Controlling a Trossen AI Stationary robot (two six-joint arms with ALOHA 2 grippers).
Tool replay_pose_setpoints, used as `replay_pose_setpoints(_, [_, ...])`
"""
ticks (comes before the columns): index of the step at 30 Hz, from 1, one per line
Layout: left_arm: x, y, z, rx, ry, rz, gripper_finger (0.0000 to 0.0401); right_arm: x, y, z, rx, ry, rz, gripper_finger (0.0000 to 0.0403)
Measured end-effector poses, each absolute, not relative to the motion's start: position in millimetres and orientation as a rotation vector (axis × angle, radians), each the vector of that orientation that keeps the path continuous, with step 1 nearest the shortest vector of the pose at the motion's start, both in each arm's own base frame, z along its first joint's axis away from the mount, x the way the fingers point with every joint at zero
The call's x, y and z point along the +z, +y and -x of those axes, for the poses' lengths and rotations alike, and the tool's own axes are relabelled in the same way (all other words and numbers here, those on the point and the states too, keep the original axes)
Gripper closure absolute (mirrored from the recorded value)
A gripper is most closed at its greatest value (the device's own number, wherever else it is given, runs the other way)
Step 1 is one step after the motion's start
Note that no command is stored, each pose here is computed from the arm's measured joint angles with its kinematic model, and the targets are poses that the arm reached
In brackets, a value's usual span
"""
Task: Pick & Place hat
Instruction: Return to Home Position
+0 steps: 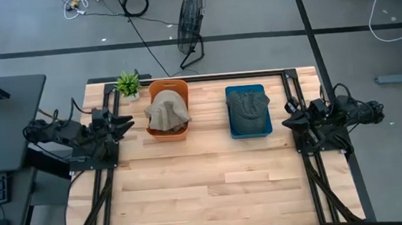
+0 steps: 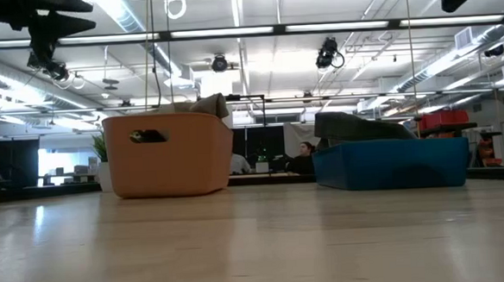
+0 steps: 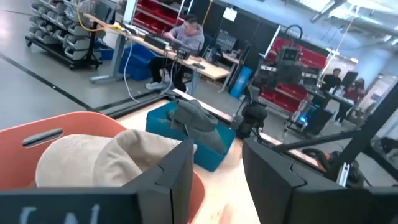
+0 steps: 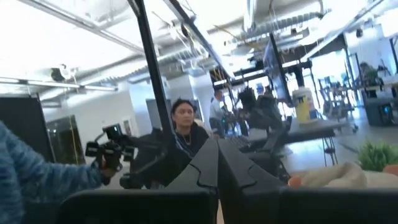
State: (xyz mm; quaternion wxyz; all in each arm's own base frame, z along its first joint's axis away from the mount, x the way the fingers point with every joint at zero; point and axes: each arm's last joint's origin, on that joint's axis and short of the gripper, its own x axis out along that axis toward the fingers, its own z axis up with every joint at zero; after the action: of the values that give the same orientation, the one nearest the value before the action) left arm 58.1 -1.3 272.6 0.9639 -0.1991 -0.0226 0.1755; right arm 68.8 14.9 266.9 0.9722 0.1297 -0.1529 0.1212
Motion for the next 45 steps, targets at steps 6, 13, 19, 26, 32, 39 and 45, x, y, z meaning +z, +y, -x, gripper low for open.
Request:
replay_pose_setpoints(6, [254, 0, -59, 0.379, -0.066, 0.41, 0.0259, 260, 15, -65, 0.266, -0.318, -0.204, 0.0403])
replay_pose_setpoints(13, [231, 0, -67, 0.418, -0.085, 0.414, 0.0259, 246, 17, -71, 0.27, -0.281, -0.17, 0.0403])
replay_pose_setpoints(19, [217, 0, -72, 0.447, -0.055, 0.384, 0.0259, 227, 17, -80, 0.258, -0.261, -0.191, 0.0403])
replay_pose_setpoints(26, [198, -2, -80, 0.452, -0.054, 0.378, 0.0275, 197, 16, -90, 0.242, -0.297, -0.263, 0.0403])
replay_pose_setpoints(32, [188, -5, -86, 0.385, -0.074, 0.398, 0.0286, 197, 15, -91, 0.253, -0.28, -0.249, 0.0403])
replay_pose_setpoints(39, [180, -5, -88, 0.386, -0.045, 0.357, 0.0287, 195, 13, -92, 0.182, -0.278, -0.162, 0.0403])
replay_pose_setpoints(45, [176, -6, -89, 0.382, -0.034, 0.33, 0.0287, 195, 12, -92, 0.129, -0.276, -0.165, 0.0403])
